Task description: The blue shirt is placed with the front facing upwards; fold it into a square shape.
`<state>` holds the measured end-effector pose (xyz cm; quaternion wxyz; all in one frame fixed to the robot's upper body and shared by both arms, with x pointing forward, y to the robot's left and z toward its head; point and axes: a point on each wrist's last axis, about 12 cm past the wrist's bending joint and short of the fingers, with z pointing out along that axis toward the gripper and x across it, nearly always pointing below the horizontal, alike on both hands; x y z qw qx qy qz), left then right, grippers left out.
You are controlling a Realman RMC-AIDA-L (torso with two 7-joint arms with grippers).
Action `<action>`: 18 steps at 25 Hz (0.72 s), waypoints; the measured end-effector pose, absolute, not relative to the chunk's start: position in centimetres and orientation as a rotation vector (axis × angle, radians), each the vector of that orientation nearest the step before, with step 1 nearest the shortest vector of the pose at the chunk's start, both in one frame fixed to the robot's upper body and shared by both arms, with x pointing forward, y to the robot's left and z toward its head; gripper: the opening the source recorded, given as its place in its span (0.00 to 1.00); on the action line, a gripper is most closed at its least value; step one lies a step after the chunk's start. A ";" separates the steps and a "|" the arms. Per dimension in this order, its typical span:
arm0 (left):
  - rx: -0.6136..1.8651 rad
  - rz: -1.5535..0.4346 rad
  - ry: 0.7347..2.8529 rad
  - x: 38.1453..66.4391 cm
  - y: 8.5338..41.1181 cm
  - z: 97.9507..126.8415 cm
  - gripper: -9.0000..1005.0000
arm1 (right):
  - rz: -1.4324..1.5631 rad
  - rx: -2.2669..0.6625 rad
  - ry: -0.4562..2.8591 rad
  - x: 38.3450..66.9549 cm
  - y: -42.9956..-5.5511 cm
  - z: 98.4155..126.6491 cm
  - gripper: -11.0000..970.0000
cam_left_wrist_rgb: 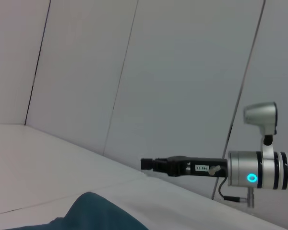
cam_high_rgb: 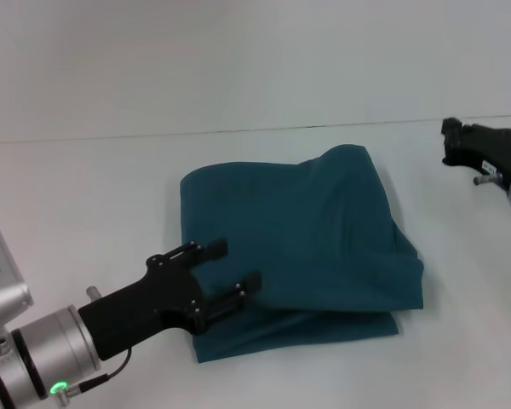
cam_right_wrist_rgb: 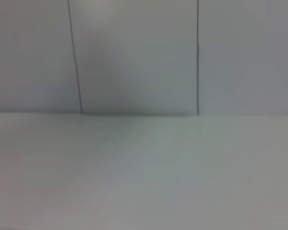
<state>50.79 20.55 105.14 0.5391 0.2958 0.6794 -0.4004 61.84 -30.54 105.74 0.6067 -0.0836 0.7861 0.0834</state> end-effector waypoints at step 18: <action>0.693 -0.949 1.626 50.6 20.8 104.9 0.72 | 0.297 -0.605 1.936 62.5 -21.9 103.9 0.01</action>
